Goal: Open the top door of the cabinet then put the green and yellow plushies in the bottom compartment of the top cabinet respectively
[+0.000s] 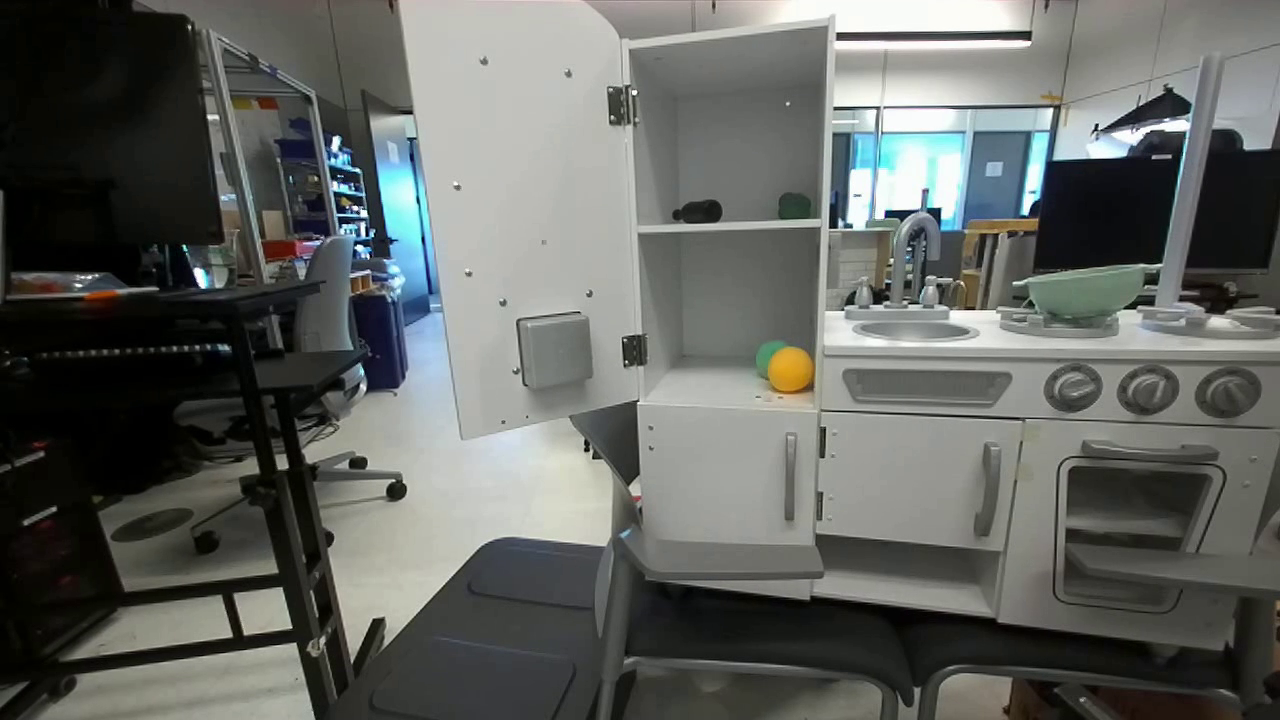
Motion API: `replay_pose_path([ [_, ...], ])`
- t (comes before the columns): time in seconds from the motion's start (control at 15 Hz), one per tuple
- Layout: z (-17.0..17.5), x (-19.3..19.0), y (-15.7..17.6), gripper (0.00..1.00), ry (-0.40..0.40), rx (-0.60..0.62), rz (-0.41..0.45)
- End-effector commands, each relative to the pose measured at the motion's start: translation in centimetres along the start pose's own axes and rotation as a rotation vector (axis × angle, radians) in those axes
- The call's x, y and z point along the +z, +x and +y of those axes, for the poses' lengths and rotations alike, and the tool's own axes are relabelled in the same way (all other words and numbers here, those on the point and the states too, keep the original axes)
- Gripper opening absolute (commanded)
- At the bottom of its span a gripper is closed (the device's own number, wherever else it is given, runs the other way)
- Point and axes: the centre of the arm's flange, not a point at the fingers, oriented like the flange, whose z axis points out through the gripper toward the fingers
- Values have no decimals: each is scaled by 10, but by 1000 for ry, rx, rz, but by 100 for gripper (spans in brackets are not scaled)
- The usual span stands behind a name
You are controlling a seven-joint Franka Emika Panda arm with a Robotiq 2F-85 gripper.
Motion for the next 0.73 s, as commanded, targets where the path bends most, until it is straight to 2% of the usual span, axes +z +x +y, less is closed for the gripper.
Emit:
replay_pose_path([
  [0.0, 11, 1, 46, 100, 3, 0, -33],
  [0.07, 9, -1, 55, 100, 4, 1, -42],
  [0.13, 4, 10, 31, 100, 8, 4, -32],
  [0.27, 5, 17, 39, 100, 10, 3, -51],
  [0.67, 4, 14, 36, 100, 9, 3, -43],
])
